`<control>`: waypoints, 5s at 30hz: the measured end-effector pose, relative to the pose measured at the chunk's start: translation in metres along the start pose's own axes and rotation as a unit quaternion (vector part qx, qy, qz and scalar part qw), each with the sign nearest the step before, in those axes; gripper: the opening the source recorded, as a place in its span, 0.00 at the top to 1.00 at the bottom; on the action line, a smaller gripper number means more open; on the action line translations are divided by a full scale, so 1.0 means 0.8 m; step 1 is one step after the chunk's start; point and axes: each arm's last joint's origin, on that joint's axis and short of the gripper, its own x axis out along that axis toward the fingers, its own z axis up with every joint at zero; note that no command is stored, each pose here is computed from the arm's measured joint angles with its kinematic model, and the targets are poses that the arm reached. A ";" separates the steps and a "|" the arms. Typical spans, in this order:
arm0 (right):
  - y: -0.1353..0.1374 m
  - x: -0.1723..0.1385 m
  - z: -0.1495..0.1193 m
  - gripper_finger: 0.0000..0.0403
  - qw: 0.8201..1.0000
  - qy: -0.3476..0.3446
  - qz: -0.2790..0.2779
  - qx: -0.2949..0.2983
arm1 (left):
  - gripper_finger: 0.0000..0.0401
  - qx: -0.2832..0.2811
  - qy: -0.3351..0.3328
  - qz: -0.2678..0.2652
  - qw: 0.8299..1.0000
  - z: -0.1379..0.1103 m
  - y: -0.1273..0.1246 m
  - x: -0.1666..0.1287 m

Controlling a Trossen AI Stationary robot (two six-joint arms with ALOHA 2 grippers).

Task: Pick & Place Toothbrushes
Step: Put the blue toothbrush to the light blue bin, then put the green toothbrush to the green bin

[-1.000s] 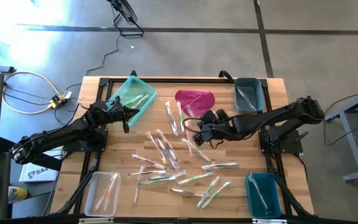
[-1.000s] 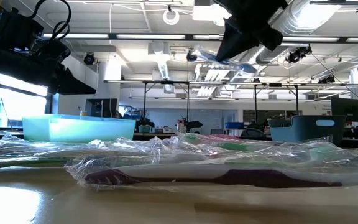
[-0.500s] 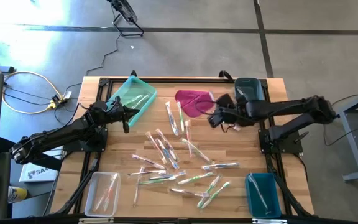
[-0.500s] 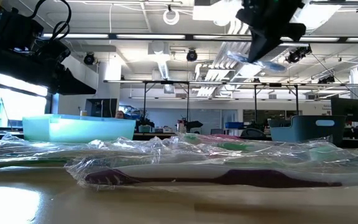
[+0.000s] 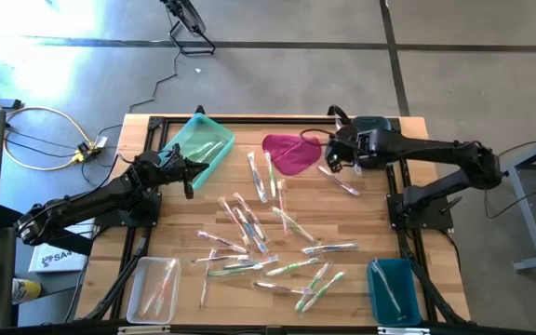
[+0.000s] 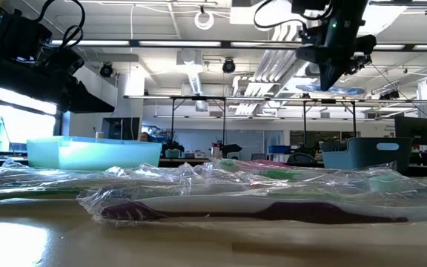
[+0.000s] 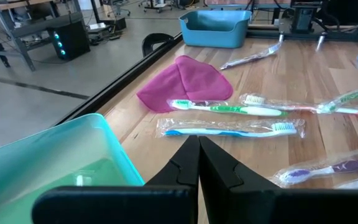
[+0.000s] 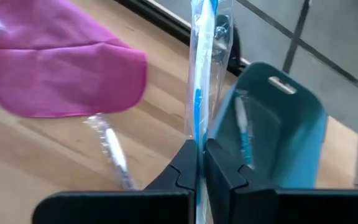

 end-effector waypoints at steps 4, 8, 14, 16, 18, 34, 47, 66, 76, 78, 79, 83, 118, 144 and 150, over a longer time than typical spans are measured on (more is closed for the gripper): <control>-0.013 0.011 0.009 0.99 1.000 0.016 -0.012 -0.002 | 1.00 0.000 0.000 0.000 1.000 0.000 0.000 0.000; -0.025 0.021 0.016 0.99 0.999 0.024 -0.028 0.007 | 1.00 0.000 0.000 0.000 1.000 0.000 0.000 0.000; -0.037 0.030 0.022 0.99 0.998 0.032 -0.045 0.040 | 1.00 0.000 0.000 0.000 1.000 0.000 0.000 0.000; -0.038 0.030 0.022 0.99 0.997 0.032 -0.047 0.047 | 1.00 0.000 0.000 0.000 1.000 0.000 0.000 0.000; -0.038 0.030 0.022 0.99 0.997 0.033 -0.044 0.047 | 1.00 0.000 0.000 0.000 1.000 0.000 0.000 0.000; -0.060 0.050 0.029 0.99 0.991 0.039 -0.084 0.099 | 1.00 0.000 0.000 0.000 1.000 0.000 0.000 0.000; -0.069 0.114 -0.015 0.99 0.969 0.033 -0.169 0.178 | 1.00 0.000 -0.001 0.000 1.000 0.000 0.000 0.000; -0.075 0.154 -0.033 0.95 0.956 0.038 -0.135 0.259 | 1.00 0.000 -0.001 0.000 1.000 0.000 0.000 0.000; -0.077 0.155 -0.031 0.75 0.954 0.032 -0.133 0.267 | 1.00 0.000 -0.002 0.000 1.000 0.000 0.000 0.000; -0.077 0.155 -0.030 0.73 0.955 0.030 -0.134 0.264 | 1.00 0.000 -0.001 0.000 1.000 0.000 0.000 0.000; -0.077 0.155 -0.030 0.72 0.955 0.030 -0.135 0.263 | 1.00 0.000 -0.001 0.000 1.000 0.000 0.000 0.000; -0.076 0.154 -0.031 0.76 0.961 0.033 -0.131 0.241 | 1.00 0.000 -0.002 0.000 1.000 0.000 0.000 0.000; 0.055 0.036 -0.025 1.00 0.934 -0.151 0.319 0.057 | 1.00 0.000 -0.002 0.000 1.000 0.000 0.000 0.000; 0.156 0.086 -0.048 1.00 0.920 -0.160 0.358 0.023 | 1.00 0.000 -0.001 0.000 1.000 0.000 0.000 0.000; 0.158 0.082 -0.045 1.00 0.911 -0.164 0.377 0.033 | 1.00 0.000 -0.001 0.000 1.000 0.000 0.000 0.000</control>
